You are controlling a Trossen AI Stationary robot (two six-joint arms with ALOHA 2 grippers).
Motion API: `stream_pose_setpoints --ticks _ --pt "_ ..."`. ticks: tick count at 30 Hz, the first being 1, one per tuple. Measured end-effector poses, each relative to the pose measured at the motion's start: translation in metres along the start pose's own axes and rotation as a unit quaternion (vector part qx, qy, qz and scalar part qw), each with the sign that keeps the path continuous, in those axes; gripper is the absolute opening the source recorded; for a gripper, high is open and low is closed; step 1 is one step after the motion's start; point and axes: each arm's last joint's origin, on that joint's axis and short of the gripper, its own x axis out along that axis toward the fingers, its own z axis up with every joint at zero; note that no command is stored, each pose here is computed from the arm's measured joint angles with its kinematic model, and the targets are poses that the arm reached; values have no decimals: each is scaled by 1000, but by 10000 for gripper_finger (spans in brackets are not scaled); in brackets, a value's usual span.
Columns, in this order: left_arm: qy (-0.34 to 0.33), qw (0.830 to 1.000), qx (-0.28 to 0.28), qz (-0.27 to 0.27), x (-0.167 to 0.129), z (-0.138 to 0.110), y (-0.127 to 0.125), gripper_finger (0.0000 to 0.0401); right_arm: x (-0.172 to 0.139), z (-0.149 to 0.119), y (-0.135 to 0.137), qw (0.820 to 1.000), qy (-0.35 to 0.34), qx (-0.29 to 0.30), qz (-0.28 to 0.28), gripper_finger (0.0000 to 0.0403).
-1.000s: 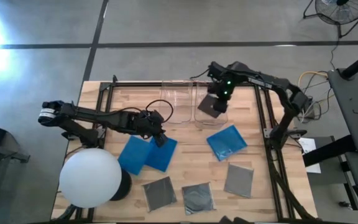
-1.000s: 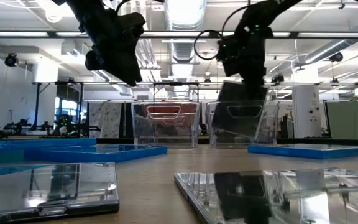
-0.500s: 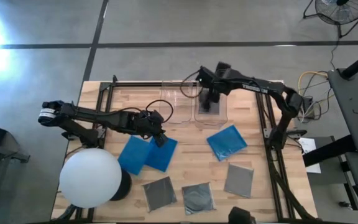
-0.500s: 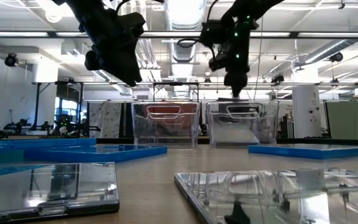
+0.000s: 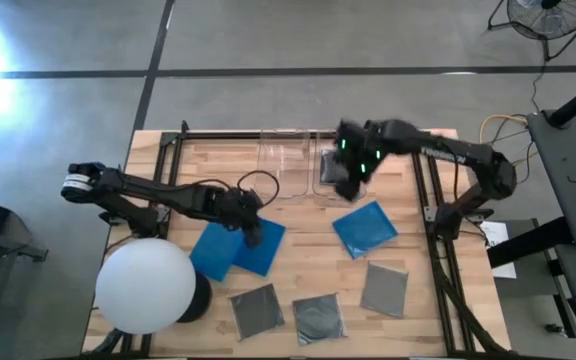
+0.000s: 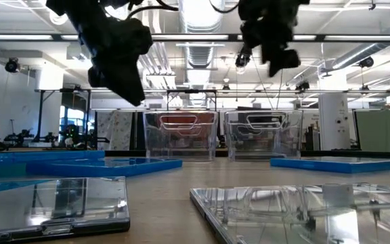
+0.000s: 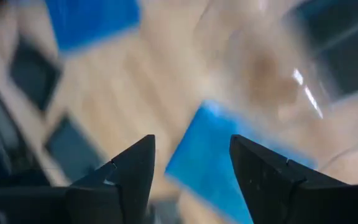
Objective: Pick & place jewel cases by type
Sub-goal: Put the black CD case into the right transparent bin
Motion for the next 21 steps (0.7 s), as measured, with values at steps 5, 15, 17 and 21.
stream_pose_setpoints --ticks 5,15,17,21 --pt "7 995 51 -83 10 -13 -6 114 33 -38 36 996 83 -21 -11 198" --pt "-33 977 68 -198 13 -14 -19 114 117 -105 86 989 95 107 45 198" --pt "-37 974 83 -208 14 -15 -25 114 130 -120 92 985 83 140 49 198" --pt "-23 964 122 -233 24 -18 -37 114 149 -148 93 976 70 205 20 198"
